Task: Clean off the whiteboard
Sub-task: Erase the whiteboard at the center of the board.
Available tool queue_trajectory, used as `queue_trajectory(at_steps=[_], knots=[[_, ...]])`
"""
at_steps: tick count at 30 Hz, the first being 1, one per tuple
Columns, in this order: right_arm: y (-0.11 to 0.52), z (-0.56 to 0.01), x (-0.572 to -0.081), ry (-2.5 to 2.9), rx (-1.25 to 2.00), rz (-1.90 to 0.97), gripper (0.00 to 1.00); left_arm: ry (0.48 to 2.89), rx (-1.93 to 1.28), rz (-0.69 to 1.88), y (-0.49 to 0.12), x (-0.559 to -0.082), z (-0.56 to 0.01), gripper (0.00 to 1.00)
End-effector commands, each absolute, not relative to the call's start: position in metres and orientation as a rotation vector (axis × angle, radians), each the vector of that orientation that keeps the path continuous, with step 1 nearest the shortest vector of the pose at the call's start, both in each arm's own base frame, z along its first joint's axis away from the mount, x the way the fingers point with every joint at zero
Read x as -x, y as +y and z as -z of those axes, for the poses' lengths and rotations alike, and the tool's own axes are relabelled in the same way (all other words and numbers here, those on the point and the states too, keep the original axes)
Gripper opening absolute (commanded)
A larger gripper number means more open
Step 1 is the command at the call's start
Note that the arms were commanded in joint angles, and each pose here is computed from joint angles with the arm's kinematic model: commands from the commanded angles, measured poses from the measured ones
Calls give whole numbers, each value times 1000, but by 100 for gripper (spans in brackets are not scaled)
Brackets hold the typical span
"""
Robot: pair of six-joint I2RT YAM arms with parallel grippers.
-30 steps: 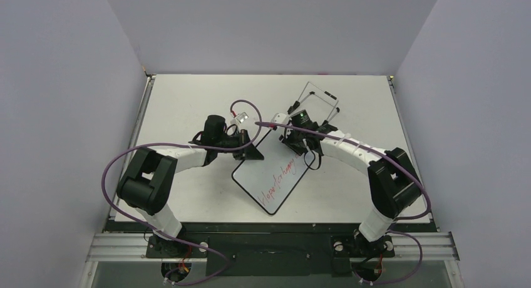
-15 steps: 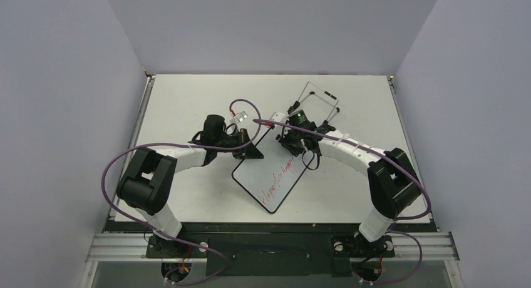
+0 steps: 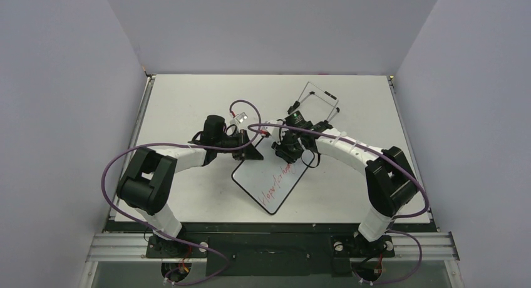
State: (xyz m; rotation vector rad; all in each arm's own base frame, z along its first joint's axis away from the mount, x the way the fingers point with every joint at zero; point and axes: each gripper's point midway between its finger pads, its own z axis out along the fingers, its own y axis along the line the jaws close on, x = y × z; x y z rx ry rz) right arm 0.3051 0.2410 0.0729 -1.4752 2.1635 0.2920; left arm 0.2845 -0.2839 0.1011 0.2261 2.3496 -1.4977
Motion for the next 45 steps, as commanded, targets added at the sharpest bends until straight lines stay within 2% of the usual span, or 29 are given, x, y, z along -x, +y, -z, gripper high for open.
queue_trajectory(at_steps=[1,5,12,15,16,18,20,23,27,33,37,40,45], knots=[[252,-84,-319,2199,1273,-410,0,2193,-401,1548,-296,-286,-140,0],[217,-88,-362,2235,981,-217,0,2199,-410,1551,-297,-285,-138,0],[203,-74,-367,2287,989,-107,0,2201,-407,1551,-299,-284,-137,0],[216,-67,-342,2285,1191,-243,0,2201,-407,1552,-299,-284,-137,0],[238,-67,-323,2250,1310,-419,0,2202,-407,1553,-299,-284,-136,0],[254,-62,-284,2217,1545,-591,0,2199,-410,1556,-301,-284,-137,0],[265,-66,-272,2187,1598,-631,0,2201,-411,1558,-301,-283,-137,0],[272,-78,-299,2222,1392,-563,0,2198,-415,1556,-301,-281,-137,0],[222,-83,-365,2295,975,-181,0,2202,-418,1557,-300,-279,-135,0],[192,-88,-388,2287,821,5,0,2201,-417,1561,-302,-281,-133,0],[187,-84,-389,2304,843,44,0,2204,-417,1556,-301,-280,-134,0],[195,-76,-376,2333,988,-21,0,2202,-421,1555,-302,-280,-135,0],[246,-62,-301,2294,1455,-482,0,2196,-422,1555,-302,-282,-137,0]])
